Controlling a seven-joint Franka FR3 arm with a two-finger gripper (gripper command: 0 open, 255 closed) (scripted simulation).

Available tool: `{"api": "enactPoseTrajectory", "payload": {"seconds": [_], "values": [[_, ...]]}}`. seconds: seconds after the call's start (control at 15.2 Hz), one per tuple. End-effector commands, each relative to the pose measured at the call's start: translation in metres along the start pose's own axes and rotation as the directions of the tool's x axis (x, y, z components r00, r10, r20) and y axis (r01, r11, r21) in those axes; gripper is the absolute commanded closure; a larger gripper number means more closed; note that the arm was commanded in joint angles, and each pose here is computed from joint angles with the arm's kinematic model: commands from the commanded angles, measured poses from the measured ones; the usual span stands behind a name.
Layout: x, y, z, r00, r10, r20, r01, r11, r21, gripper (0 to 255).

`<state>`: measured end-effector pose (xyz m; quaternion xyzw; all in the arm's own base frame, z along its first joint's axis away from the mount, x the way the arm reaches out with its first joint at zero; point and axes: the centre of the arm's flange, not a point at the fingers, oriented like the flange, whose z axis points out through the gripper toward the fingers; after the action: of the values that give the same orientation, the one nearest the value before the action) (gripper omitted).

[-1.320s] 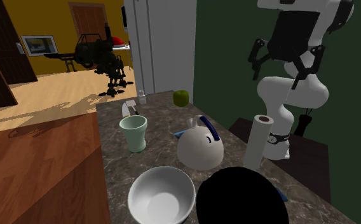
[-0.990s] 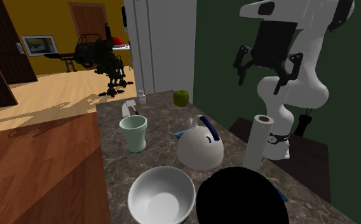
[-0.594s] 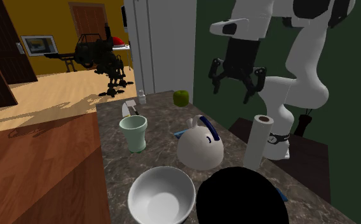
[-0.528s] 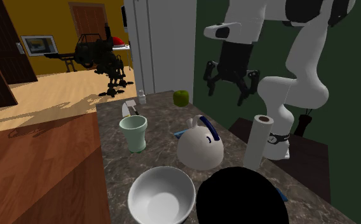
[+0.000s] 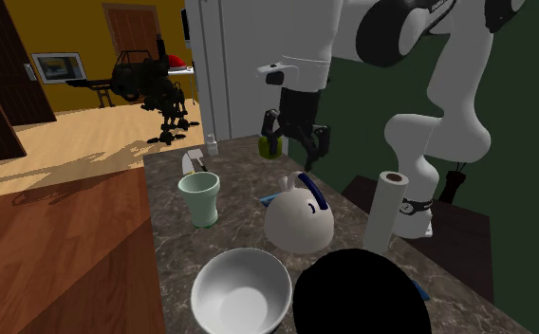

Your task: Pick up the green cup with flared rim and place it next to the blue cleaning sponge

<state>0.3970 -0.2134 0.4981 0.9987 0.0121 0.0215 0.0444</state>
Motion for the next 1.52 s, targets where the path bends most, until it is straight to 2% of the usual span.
{"api": "enactPoseTrajectory", "payload": {"seconds": [0.0, 0.99, 1.45], "values": [[0.01, 0.021, 0.012, 1.0, -0.005, -0.002, 0.005, 1.0, -0.005, 0], [0.072, 0.174, 0.112, 0.999, -0.033, -0.015, 0.033, 0.999, -0.03, 0], [0.073, 0.176, 0.149, 0.999, -0.033, -0.015, 0.033, 0.999, -0.03, 0]]}}
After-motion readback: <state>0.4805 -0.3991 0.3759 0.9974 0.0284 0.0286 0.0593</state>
